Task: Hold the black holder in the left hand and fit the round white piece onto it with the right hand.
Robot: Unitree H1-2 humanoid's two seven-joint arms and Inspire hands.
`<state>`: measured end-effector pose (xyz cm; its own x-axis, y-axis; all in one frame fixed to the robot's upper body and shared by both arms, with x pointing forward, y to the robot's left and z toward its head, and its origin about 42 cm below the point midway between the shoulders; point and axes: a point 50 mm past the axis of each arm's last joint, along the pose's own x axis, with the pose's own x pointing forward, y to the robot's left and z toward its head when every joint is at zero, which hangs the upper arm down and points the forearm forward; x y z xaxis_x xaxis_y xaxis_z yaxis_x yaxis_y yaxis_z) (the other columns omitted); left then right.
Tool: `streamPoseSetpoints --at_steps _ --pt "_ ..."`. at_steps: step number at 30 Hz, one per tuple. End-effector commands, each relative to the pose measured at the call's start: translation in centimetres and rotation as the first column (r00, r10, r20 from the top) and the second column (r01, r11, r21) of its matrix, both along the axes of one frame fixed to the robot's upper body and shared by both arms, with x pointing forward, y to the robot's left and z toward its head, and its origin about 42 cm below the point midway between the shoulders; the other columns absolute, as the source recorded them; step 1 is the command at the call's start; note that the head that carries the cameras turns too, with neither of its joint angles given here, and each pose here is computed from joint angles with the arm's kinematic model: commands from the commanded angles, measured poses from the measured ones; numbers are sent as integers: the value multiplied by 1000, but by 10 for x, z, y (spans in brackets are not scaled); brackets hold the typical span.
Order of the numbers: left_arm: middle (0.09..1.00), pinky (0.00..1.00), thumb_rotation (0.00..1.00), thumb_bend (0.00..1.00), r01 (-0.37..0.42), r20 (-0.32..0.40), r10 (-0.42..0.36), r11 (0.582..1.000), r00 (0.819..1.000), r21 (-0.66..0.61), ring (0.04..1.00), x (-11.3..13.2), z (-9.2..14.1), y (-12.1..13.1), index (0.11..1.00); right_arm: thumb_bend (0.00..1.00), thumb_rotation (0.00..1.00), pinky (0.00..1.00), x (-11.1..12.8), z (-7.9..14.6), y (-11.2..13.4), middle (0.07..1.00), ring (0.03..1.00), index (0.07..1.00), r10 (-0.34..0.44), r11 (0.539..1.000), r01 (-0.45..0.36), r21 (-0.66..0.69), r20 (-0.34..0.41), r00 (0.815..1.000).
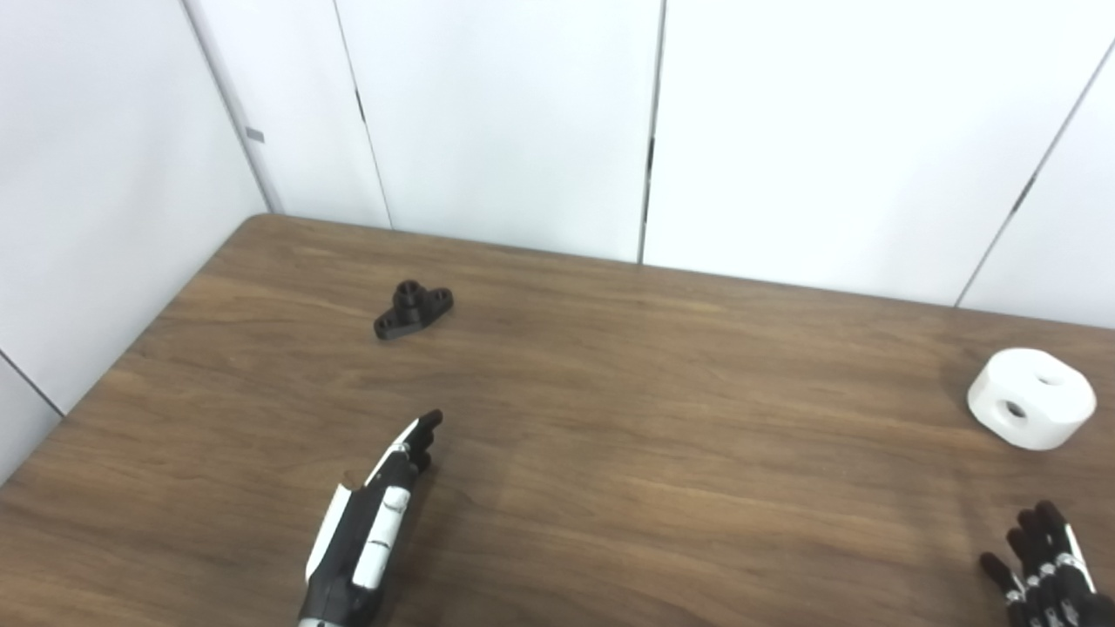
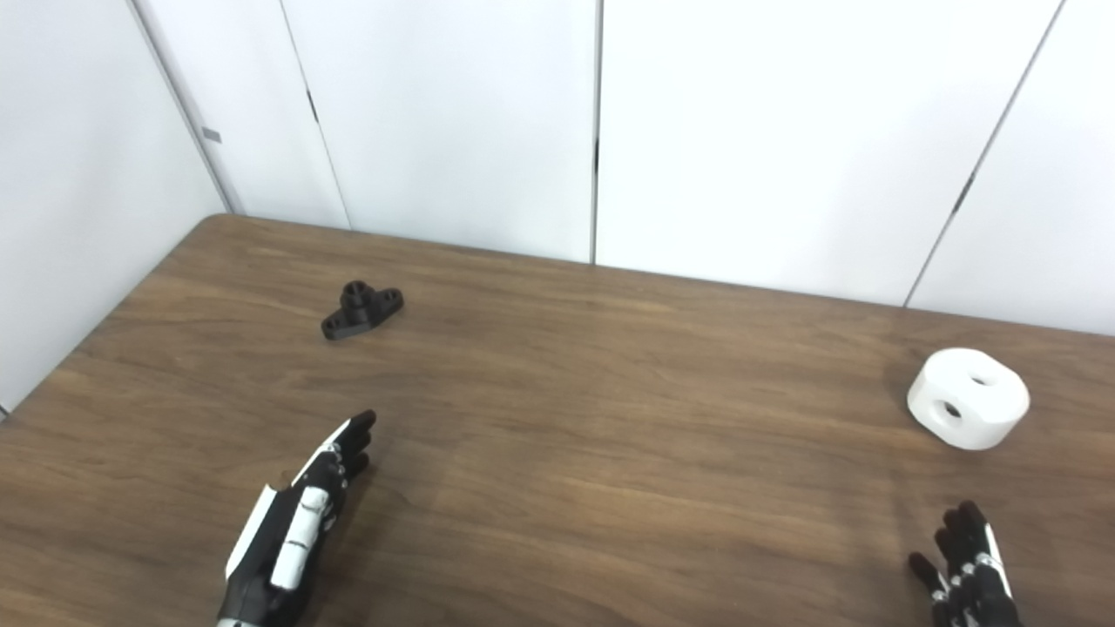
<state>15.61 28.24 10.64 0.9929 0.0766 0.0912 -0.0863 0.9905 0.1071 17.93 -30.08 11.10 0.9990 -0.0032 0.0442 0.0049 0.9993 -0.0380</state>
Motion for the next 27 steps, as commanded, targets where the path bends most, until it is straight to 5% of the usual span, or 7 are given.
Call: streamPoseSetpoints --at_steps 1,12,27 --pt "973 973 945 600 -17 -15 17 1000 1000 -8 984 -9 -6 -10 926 612 1000 1000 -7 -5 -8 998 1000 1000 -10 1000 10 -10 -39 999" --pt "965 972 840 573 4 27 -6 998 1000 67 978 -6 9 -7 921 632 1000 1000 -6 -10 -13 1000 1000 1000 -10 1000 10 -14 -40 999" --pt "948 856 575 625 -98 67 80 941 995 324 925 48 55 27 921 616 1000 1000 -1 -15 -8 1000 1000 1000 0 1000 0 6 -45 999"
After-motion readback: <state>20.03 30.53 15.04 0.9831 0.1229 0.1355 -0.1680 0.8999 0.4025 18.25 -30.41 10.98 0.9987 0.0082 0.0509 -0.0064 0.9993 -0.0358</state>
